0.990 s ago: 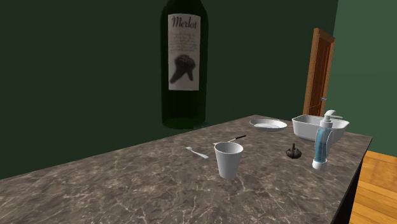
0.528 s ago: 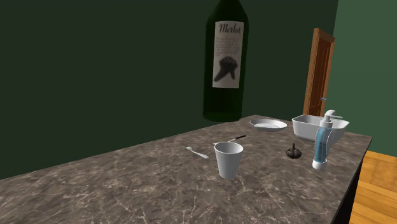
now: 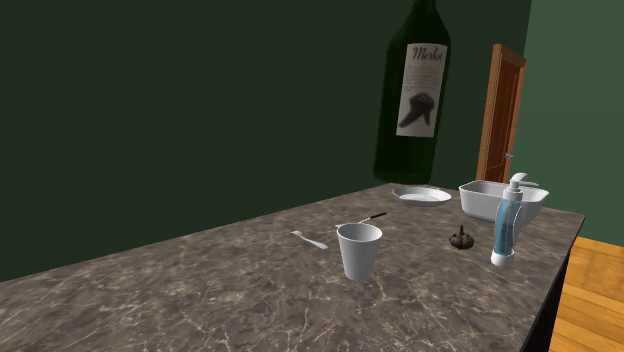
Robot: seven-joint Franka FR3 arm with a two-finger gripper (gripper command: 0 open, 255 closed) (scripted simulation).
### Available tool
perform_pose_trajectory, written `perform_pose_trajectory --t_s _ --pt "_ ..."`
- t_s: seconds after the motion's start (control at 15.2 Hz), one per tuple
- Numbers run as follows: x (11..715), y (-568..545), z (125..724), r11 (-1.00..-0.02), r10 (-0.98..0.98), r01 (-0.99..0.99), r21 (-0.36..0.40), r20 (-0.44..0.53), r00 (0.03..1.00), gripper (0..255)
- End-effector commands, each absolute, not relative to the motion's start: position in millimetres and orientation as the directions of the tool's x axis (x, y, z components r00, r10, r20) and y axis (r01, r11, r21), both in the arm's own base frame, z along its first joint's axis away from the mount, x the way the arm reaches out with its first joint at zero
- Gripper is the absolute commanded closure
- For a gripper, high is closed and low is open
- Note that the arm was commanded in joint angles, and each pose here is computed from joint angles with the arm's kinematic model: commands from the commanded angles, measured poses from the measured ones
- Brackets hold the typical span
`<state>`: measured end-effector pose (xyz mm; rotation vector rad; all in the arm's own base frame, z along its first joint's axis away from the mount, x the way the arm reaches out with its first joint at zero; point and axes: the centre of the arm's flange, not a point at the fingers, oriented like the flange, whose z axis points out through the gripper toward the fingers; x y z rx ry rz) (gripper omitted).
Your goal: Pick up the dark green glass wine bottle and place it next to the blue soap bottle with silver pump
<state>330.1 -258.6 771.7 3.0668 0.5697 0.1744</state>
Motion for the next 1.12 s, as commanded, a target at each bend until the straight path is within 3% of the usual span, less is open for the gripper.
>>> perform_pose_trajectory --t_s 0.0,1.06 --pt "310.1 -275.1 771.8 -0.933 0.361 0.359 0.037 0.106 0.927 255" --pt "145.2 -407.1 772.4 -0.933 0.361 0.359 0.037 0.106 0.927 255"
